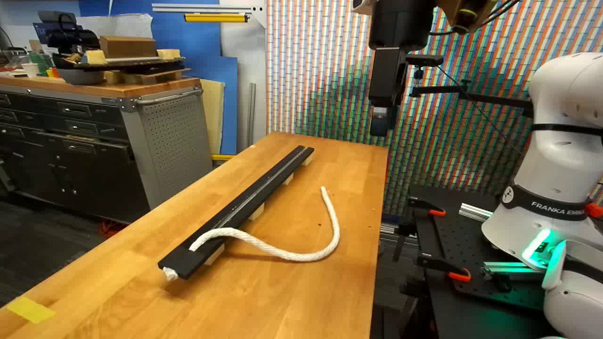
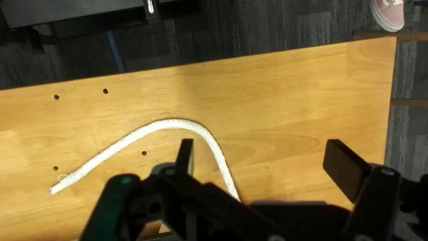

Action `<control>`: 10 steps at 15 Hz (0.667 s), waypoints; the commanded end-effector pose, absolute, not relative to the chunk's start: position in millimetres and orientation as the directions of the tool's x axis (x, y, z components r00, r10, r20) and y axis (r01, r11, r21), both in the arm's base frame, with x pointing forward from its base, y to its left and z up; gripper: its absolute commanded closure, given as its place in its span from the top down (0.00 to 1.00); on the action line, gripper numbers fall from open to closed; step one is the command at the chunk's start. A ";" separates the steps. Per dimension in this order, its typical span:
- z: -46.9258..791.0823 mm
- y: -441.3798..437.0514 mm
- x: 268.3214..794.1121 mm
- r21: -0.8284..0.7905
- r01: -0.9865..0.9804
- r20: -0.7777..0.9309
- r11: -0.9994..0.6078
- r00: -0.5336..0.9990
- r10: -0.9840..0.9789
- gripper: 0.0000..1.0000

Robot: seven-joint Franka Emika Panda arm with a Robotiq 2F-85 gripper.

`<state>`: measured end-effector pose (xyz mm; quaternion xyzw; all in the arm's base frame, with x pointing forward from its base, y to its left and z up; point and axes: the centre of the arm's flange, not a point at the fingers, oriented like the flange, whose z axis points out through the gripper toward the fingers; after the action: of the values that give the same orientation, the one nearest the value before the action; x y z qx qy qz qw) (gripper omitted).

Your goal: Pick up the rope and arrange it straight on the object

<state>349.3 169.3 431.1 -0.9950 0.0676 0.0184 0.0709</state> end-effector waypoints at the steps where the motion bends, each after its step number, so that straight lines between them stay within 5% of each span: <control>1: 432.2 169.5 349.6 -0.140 -0.137 -0.044 -0.981 0.990 -0.132 1.00; 10: 433.2 170.3 351.0 -0.139 -0.143 -0.033 -0.980 0.990 -0.140 1.00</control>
<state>350.0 169.9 434.8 -0.9950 0.0670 0.0145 0.0725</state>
